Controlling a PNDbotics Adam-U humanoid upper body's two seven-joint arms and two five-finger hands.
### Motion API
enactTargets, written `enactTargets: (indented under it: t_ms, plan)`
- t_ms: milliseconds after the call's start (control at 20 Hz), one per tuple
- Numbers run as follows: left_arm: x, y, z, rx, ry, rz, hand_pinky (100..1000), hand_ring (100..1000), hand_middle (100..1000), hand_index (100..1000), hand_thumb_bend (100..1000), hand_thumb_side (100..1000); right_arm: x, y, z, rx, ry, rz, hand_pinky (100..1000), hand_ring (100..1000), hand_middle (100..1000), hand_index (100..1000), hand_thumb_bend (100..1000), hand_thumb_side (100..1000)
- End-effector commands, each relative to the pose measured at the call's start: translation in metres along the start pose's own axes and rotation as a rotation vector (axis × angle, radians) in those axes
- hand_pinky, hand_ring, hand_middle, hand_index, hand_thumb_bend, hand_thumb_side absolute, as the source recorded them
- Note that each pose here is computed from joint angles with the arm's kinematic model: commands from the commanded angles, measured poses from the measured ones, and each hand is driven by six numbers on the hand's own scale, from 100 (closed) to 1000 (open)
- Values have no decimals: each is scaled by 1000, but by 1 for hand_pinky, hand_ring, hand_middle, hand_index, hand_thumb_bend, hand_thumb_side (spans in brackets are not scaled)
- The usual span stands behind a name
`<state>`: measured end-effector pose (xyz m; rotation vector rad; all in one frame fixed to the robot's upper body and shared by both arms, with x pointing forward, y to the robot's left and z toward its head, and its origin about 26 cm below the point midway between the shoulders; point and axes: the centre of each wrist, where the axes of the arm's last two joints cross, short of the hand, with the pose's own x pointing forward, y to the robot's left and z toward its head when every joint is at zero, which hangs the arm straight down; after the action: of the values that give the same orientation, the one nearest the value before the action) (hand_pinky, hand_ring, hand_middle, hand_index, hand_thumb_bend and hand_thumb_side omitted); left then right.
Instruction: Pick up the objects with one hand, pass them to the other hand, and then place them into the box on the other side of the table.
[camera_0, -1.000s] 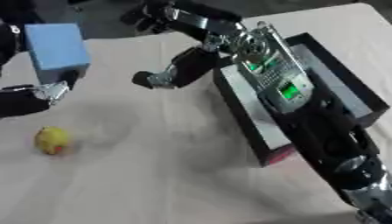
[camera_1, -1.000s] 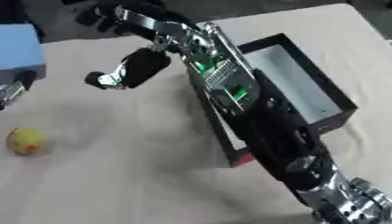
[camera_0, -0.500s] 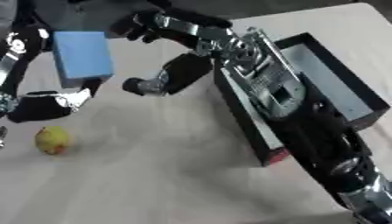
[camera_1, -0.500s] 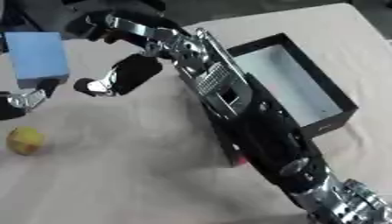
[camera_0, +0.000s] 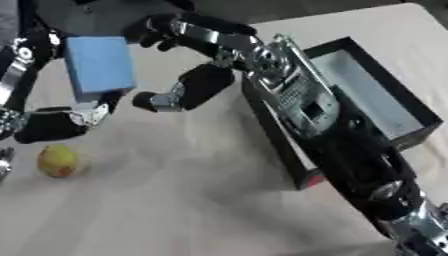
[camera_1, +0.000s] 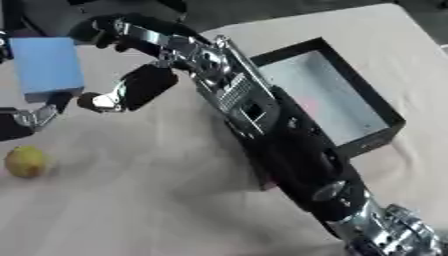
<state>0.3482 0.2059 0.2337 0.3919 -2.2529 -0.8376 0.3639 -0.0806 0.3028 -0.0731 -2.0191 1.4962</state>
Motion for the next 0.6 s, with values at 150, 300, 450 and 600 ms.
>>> enactTargets:
  t_ms: [150, 300, 450, 600]
  plan:
    - [8, 7, -4, 13, -45, -4, 835, 670, 619, 557, 100, 111, 9, -4, -3, -23, -21, 27, 916, 921, 898, 917, 419, 259]
    - [10, 5, -4, 10, -55, 9, 836, 671, 618, 557, 100, 118, 10, -3, -4, -26, -29, 19, 916, 918, 895, 916, 408, 259]
    - [10, 4, -5, 7, -59, 19, 834, 671, 618, 557, 100, 119, 13, -3, -5, -25, -40, 13, 916, 917, 894, 916, 401, 257]
    - [10, 4, -5, 4, -61, 28, 831, 671, 618, 557, 100, 123, 14, -3, -5, -25, -44, 9, 916, 917, 893, 914, 392, 254]
